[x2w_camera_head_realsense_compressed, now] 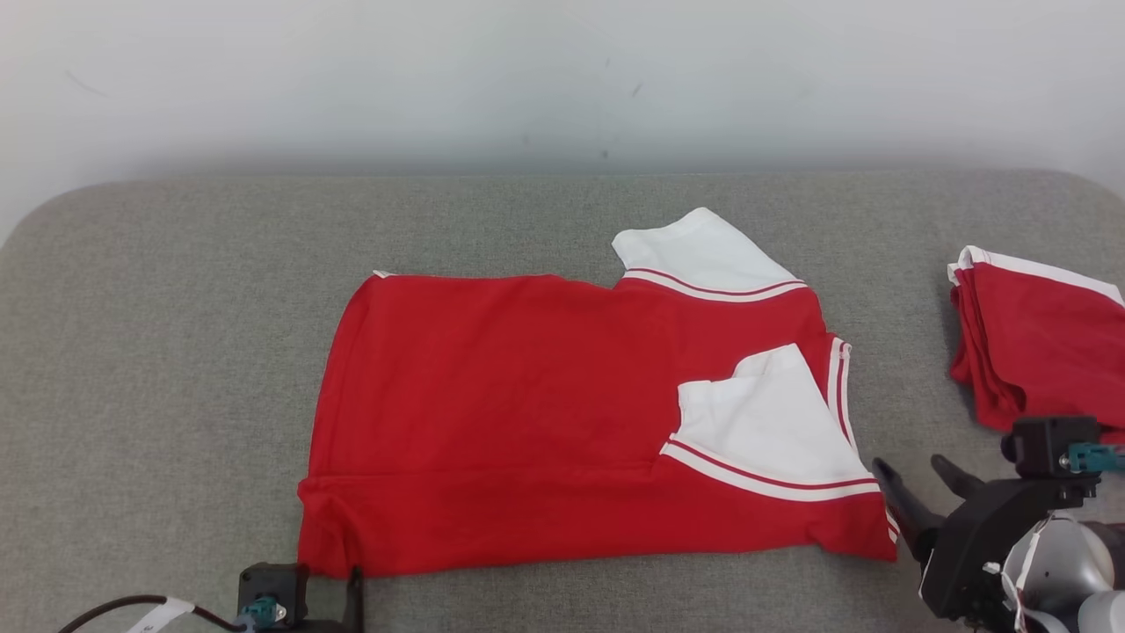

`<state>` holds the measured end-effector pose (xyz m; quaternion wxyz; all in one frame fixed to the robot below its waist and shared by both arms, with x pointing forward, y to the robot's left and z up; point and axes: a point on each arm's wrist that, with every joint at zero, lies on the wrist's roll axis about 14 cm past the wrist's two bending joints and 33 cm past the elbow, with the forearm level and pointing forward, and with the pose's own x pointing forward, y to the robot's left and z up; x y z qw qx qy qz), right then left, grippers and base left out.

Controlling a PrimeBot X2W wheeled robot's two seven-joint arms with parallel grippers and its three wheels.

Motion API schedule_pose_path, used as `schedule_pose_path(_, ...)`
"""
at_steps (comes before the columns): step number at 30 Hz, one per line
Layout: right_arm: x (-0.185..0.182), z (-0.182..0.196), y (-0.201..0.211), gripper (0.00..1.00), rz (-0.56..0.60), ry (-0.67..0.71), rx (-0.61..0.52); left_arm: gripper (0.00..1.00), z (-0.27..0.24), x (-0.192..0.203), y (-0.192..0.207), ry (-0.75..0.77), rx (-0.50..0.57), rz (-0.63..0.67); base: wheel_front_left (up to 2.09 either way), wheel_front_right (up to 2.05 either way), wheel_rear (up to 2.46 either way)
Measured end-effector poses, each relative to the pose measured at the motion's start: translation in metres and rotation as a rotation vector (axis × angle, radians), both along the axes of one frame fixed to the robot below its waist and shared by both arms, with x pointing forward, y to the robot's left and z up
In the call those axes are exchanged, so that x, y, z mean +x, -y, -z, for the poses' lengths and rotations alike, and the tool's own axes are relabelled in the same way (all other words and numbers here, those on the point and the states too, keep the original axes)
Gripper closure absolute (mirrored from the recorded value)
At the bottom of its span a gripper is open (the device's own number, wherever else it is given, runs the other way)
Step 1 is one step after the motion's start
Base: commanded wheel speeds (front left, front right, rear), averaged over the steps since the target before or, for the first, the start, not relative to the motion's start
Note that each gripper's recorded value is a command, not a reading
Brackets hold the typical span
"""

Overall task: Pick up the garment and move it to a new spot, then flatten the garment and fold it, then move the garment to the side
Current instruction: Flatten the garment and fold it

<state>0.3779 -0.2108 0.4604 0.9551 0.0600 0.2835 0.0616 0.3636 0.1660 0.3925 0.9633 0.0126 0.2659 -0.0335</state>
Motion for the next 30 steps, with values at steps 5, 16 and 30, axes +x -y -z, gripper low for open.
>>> schedule_pose_path(5,-0.005,0.009,0.003,0.00,0.028,-0.040,-0.008,0.00,0.002,0.001,-0.004,0.001,0.006,-0.017,0.00,0.00,0.00)
schedule_pose_path(16,-0.016,0.033,-0.004,0.00,0.049,-0.177,-0.003,0.31,-0.001,0.004,-0.010,0.015,0.003,-0.043,0.00,0.00,0.00)
schedule_pose_path(30,-0.017,0.060,0.000,0.00,0.105,-0.320,-0.019,0.19,0.003,-0.001,-0.010,-0.003,-0.008,-0.047,0.00,0.00,0.00)
